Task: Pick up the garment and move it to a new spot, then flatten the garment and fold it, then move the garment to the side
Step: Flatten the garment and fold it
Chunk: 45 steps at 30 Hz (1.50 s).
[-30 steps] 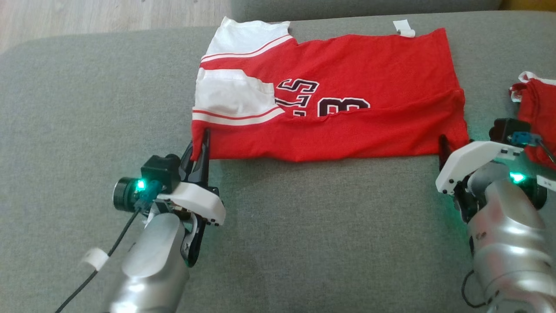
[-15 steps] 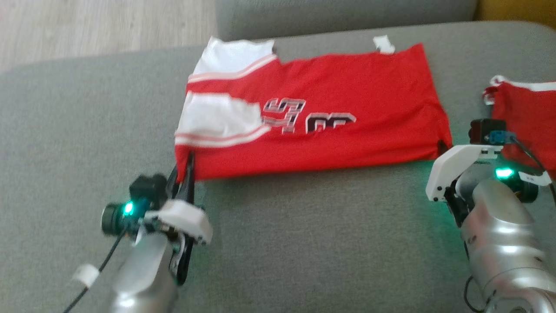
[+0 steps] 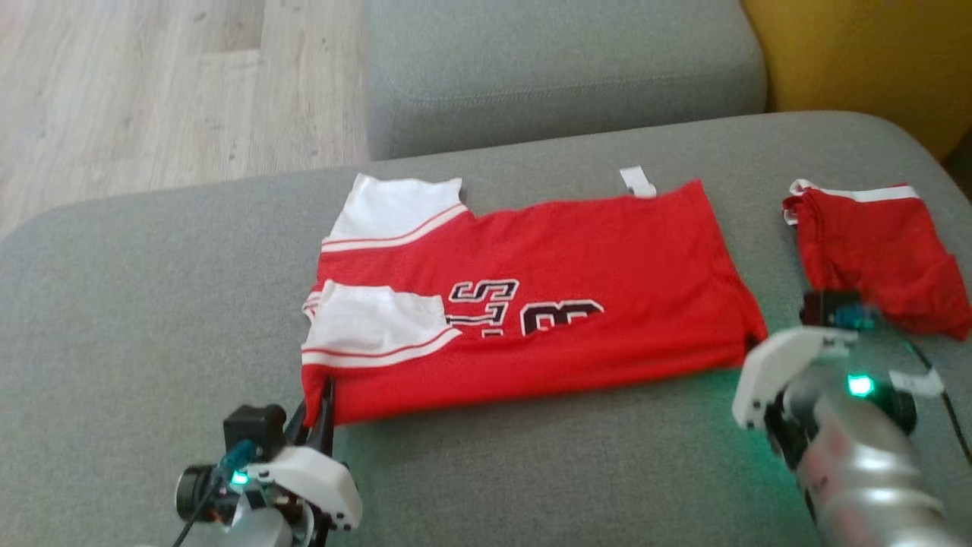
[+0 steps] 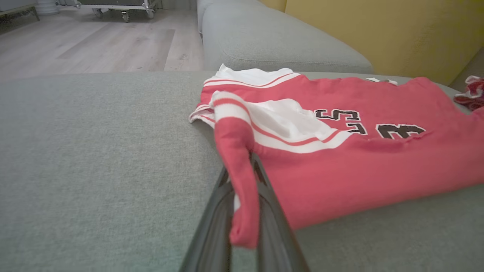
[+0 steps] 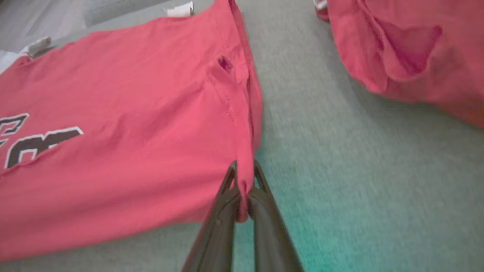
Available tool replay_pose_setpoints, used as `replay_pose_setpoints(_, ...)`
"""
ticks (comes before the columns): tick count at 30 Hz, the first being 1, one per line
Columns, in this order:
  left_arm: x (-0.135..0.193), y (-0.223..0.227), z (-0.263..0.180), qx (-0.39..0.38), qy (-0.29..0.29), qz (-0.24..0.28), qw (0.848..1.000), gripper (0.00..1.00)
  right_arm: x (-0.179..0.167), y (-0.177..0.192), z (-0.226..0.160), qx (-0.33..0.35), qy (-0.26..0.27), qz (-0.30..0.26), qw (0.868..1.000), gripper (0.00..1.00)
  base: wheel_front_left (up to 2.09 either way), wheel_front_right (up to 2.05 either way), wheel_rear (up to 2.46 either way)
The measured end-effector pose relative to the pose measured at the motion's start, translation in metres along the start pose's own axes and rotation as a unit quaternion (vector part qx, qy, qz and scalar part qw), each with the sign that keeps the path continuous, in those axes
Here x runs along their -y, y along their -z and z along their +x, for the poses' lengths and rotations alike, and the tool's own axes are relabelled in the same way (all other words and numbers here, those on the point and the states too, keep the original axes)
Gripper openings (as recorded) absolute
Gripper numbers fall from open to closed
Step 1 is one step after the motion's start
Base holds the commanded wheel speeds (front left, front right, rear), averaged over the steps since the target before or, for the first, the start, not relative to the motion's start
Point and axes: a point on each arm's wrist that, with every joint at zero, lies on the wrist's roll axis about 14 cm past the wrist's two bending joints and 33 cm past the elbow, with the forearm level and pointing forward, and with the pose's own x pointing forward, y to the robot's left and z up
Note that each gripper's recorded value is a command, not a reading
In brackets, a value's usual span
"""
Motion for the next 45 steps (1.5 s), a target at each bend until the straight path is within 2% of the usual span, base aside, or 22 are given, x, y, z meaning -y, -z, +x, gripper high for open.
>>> replay_pose_setpoints(1,0.003,0.002,-0.004,-0.004,0.005,-0.002,1.0,0.0,0.004,0.015,-0.004,-0.018,0.003,0.007,1.0,0.0,0.0,0.0,0.0)
replay_pose_setpoints(4,0.006,0.006,-0.01,-0.01,0.011,-0.004,1.0,0.0,0.008,0.03,-0.009,-0.03,0.006,0.026,0.999,0.0,0.0,0.0,0.0)
replay_pose_setpoints(13,0.009,0.018,-0.023,-0.031,0.012,-0.006,0.999,0.0,0.008,0.043,-0.015,-0.028,0.0,0.038,0.999,0.0,0.0,0.0,0.0)
replay_pose_setpoints(14,0.009,0.017,-0.023,-0.032,0.012,-0.005,0.999,0.0,0.008,0.042,-0.016,-0.023,-0.001,0.042,0.999,0.07,0.0,0.0,0.0)
replay_pose_setpoints(15,0.009,0.016,-0.023,-0.03,0.011,-0.004,0.999,0.21,0.008,0.04,-0.016,-0.016,-0.001,0.044,0.999,0.96,0.0,0.0,0.0)
replay_pose_setpoints(16,0.009,0.016,-0.023,-0.029,0.01,-0.004,1.0,0.92,0.009,0.038,-0.017,-0.008,-0.002,0.048,0.999,1.0,0.0,0.0,0.0)
replay_pose_setpoints(17,0.008,0.014,-0.023,-0.026,0.007,-0.003,1.0,1.0,0.009,0.035,-0.018,-0.002,-0.003,0.053,0.999,1.0,0.0,0.0,0.0)
replay_pose_setpoints(20,0.005,0.008,-0.022,-0.012,0.0,-0.001,1.0,1.0,0.01,0.019,-0.021,0.037,-0.006,0.067,0.997,1.0,0.0,0.0,0.0)
replay_pose_setpoints(22,0.001,-0.007,-0.019,0.022,-0.009,-0.009,1.0,1.0,0.009,-0.004,-0.025,0.088,-0.013,0.087,0.992,1.0,0.0,0.0,0.0)
replay_pose_setpoints(27,-0.006,-0.059,-0.012,0.122,-0.023,-0.031,0.992,1.0,0.018,-0.074,-0.049,0.235,-0.023,0.119,0.964,1.0,0.0,0.0,0.0)
replay_pose_setpoints(31,0.003,-0.108,-0.008,0.194,-0.006,-0.037,0.98,1.0,0.023,-0.114,-0.074,0.331,-0.026,0.095,0.938,1.0,0.0,0.0,0.0)
replay_pose_setpoints(34,0.011,-0.132,-0.011,0.234,0.006,-0.038,0.971,1.0,0.02,-0.123,-0.086,0.367,-0.026,0.065,0.928,1.0,0.0,0.0,0.0)
replay_pose_setpoints(38,0.019,-0.132,-0.01,0.238,0.02,-0.034,0.971,1.0,0.008,-0.124,-0.092,0.388,-0.028,0.035,0.92,1.0,0.0,0.0,0.0)
replay_pose_setpoints(45,0.017,-0.105,-0.009,0.202,0.018,-0.047,0.978,1.0,-0.007,-0.102,-0.087,0.372,-0.035,0.043,0.927,1.0,0.0,0.0,0.0)
